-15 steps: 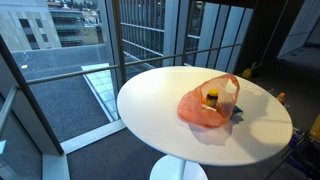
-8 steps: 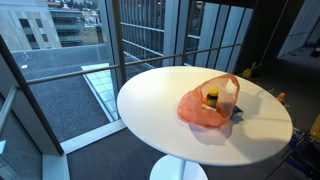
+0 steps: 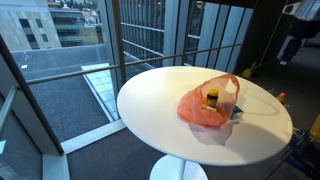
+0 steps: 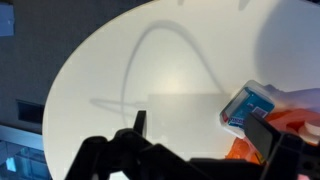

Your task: Place the blue and white item in the plastic

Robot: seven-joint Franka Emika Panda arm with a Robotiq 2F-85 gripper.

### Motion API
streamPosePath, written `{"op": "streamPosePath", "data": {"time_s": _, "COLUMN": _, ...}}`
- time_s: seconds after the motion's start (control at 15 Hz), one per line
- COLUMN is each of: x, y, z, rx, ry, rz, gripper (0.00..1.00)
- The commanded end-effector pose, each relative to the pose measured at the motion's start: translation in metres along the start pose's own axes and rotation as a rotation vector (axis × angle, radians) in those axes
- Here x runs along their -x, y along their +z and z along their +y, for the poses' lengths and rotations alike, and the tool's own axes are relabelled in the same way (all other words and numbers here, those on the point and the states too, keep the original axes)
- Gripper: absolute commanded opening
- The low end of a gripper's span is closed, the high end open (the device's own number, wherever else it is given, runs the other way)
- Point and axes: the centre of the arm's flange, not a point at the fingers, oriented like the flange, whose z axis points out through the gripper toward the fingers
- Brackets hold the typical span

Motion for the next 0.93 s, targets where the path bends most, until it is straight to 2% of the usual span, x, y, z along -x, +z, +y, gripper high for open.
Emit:
{"op": "streamPosePath", "data": {"time_s": 0.0, "x": -0.035, "y": 0.022, "z": -0.01, "rx": -0.032, "ry": 0.053, "rz": 0.016, "gripper": 1.0}}
{"op": "streamPosePath", "data": {"time_s": 0.4, "x": -0.064, "y": 0.062, "z": -0.046, "rx": -0.054, "ry": 0.105, "rz": 0.01, "gripper": 1.0}}
{"op": "streamPosePath", "data": {"time_s": 0.87, "x": -0.08, "y": 0.11, "z": -0.075, "rx": -0.076, "ry": 0.207, "rz": -0.079, "gripper": 1.0}}
